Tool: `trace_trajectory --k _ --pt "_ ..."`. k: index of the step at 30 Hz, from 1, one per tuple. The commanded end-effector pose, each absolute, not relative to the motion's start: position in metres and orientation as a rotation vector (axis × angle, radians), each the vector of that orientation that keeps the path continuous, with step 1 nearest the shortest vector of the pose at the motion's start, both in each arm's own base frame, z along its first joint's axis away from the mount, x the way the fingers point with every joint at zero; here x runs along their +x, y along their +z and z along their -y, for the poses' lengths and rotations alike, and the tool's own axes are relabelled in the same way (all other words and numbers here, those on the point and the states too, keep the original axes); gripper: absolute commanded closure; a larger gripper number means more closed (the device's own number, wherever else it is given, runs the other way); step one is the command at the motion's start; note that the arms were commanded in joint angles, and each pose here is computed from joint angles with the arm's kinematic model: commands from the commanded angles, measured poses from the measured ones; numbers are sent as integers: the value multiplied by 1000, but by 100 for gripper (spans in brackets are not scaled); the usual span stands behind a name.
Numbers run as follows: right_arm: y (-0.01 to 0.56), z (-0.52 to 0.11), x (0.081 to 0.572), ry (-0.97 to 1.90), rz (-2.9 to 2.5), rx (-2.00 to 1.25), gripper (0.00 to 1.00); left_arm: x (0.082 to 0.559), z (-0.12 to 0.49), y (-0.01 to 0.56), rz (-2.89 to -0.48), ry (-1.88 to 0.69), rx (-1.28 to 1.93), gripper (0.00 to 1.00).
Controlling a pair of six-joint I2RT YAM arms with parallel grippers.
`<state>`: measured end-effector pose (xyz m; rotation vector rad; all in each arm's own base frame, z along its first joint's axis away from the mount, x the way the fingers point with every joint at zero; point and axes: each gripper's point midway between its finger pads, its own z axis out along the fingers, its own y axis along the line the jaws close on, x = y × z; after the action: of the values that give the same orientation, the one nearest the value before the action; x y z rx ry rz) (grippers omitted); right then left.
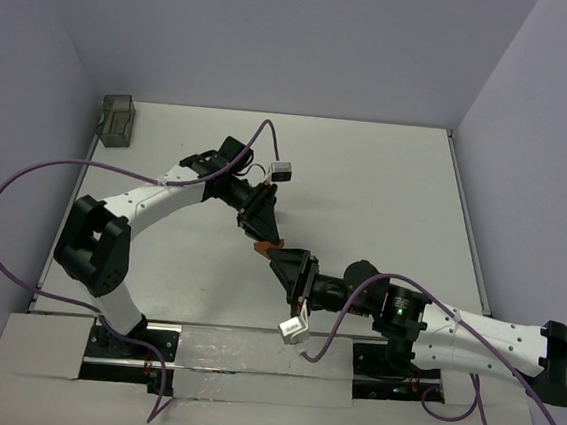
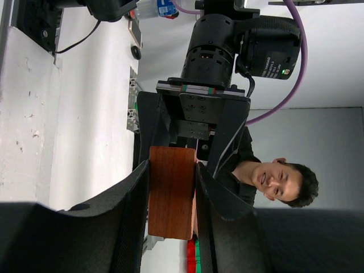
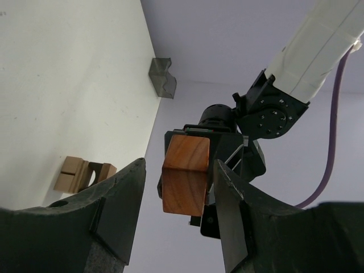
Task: Build the wood block tower
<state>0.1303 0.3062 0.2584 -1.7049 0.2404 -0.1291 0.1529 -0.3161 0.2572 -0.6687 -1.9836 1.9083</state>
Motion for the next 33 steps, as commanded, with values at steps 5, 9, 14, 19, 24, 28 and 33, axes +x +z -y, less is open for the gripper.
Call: trace_trajectory --k 5,9,14,19,24,28,33 --pt "277 -311 134 -151 -246 -1652 47 141 302 300 1734 2034 -760 100" --pt "279 -311 136 -155 -262 -1639 49 140 301 300 1734 2036 -762 100" --pt "280 -312 138 -160 -270 -1634 49 139 301 300 1734 2037 -763 100" --pt "281 -312 140 -165 -282 -1630 52 139 300 300 1734 2037 -763 100" --pt "279 -311 141 -165 -291 -1629 59 139 300 301 1733 2040 -769 100" --pt "282 -311 140 -150 -300 -1623 65 138 300 300 1734 2045 -775 87" --pt "291 -311 137 -89 -342 -1619 75 140 299 299 1749 2068 -793 2"
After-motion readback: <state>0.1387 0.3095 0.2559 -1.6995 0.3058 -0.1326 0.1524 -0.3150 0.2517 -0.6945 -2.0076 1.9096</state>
